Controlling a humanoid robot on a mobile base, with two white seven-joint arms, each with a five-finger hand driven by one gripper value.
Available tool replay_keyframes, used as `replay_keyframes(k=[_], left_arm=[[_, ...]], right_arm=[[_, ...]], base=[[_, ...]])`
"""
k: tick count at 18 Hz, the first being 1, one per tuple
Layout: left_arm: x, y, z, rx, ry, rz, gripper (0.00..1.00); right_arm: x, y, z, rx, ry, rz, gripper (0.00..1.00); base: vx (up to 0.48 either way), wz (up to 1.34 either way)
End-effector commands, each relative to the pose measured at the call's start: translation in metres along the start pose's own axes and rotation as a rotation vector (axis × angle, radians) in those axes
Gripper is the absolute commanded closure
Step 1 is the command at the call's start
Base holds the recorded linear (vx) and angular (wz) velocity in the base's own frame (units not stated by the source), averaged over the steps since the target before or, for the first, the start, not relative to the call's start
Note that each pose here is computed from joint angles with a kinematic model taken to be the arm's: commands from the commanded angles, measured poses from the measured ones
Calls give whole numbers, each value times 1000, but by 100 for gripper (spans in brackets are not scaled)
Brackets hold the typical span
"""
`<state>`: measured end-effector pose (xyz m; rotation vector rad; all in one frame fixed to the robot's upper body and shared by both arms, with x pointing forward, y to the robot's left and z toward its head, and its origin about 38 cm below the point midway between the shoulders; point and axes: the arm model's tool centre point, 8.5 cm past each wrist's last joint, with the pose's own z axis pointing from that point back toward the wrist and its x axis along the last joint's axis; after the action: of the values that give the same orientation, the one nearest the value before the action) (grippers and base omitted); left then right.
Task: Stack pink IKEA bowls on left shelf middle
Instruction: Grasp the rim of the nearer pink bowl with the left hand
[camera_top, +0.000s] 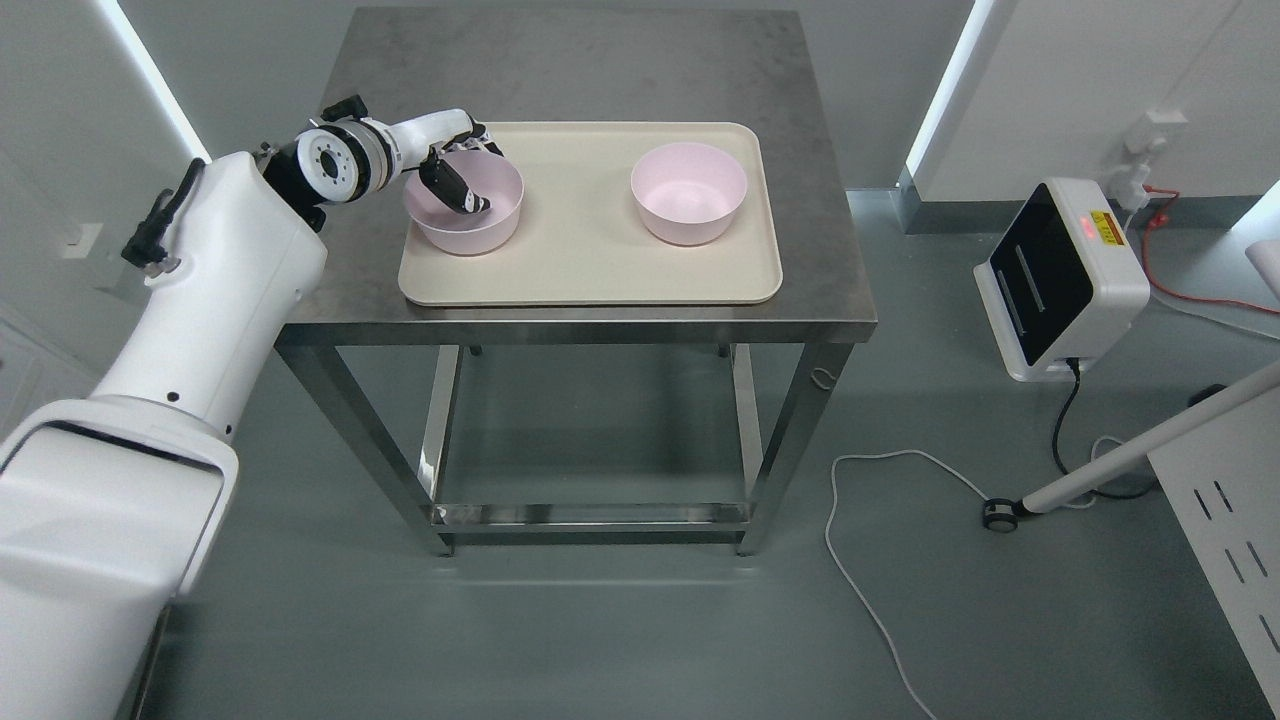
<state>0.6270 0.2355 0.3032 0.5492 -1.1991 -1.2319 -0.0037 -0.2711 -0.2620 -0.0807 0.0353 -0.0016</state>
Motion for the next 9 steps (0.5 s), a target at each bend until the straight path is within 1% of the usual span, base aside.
replay_keyframes(k=[1,2,5,9], left_arm=[[10,-6,-6,20,-28,18,70],[15,-9,-8,21,-42,22,71],[14,-14,-10,21,-47,29,77],[8,-24,-13,0,-40,46,79]], right_arm=[[-7,-11,-1,-18,-5,-11,0],[-7,-11,-1,-18,-5,-11,0],[-7,-11,-1,-18,-5,-11,0],[-7,-11,-1,-18,-6,-12,0]], base=[[0,0],[0,0],[0,0],[0,0]])
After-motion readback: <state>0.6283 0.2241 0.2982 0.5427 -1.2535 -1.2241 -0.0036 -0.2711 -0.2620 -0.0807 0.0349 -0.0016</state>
